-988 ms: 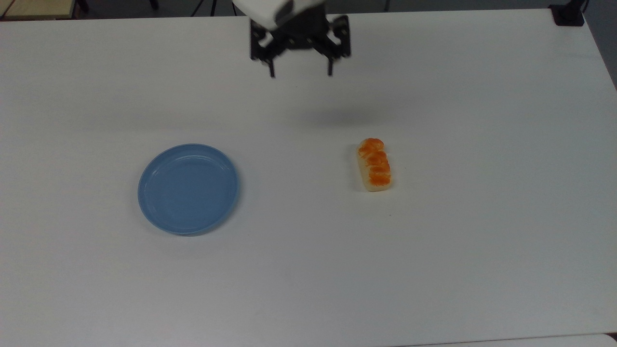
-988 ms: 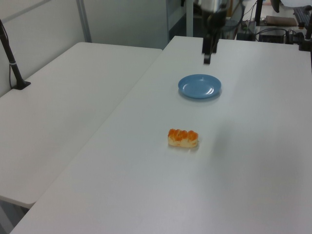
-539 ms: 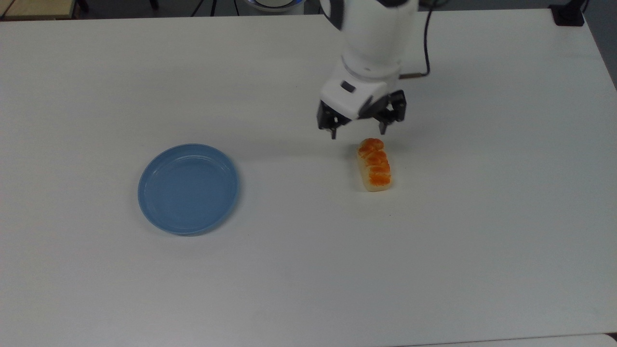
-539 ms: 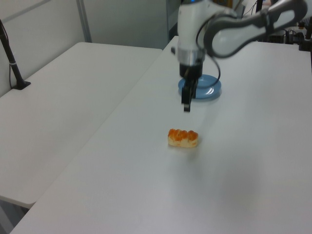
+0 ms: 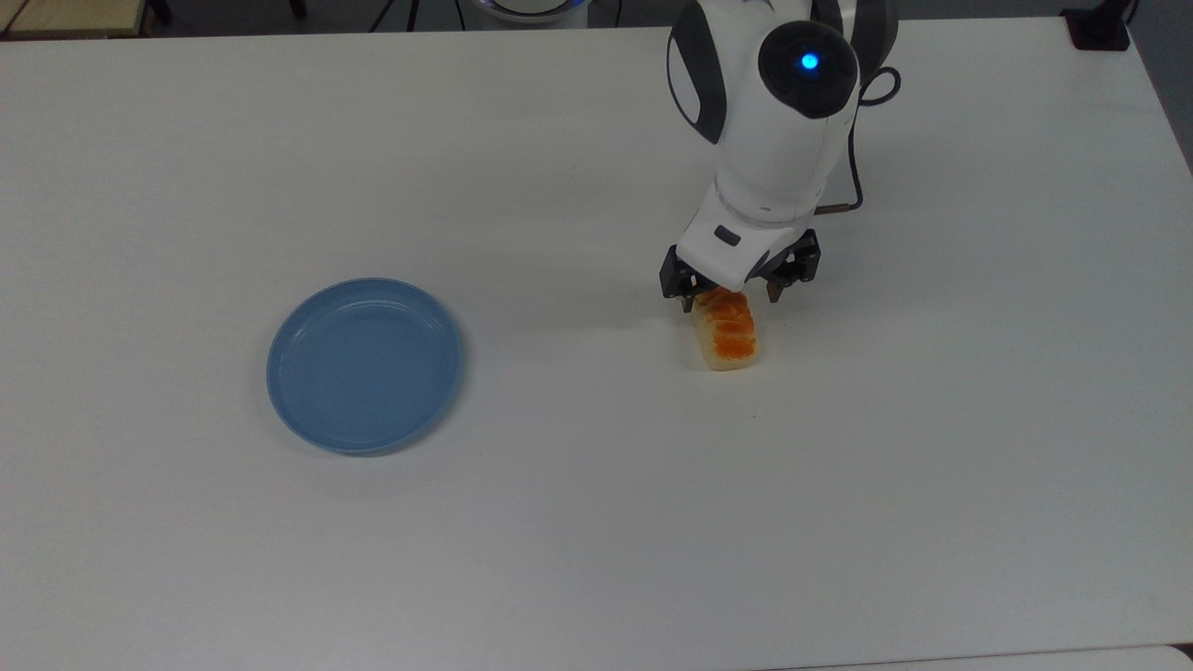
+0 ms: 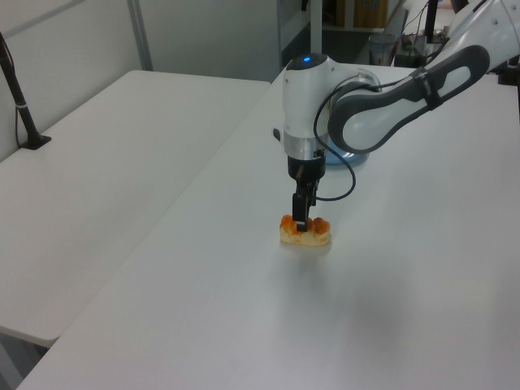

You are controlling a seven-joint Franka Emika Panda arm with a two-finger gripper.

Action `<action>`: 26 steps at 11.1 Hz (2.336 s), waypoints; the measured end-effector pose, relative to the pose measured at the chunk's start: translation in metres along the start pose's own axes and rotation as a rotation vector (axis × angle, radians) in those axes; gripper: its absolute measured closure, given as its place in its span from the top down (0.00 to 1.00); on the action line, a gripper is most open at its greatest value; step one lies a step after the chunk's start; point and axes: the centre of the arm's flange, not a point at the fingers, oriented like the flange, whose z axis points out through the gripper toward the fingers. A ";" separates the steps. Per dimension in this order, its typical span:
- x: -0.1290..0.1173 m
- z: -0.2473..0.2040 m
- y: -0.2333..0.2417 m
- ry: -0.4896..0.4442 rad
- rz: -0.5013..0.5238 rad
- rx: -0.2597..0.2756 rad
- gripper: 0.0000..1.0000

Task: Put the bread on a plate
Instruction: 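Close the gripper around the bread roll, then lift the bread roll and carry it over the blue plate, then lower the roll onto the plate and open the gripper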

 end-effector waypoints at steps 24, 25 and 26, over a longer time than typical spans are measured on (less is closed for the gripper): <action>-0.003 0.014 0.362 -0.006 -0.036 -0.028 0.70; -0.001 -0.005 0.366 0.023 -0.030 -0.037 0.85; -0.003 -0.028 0.364 0.040 -0.031 -0.039 0.99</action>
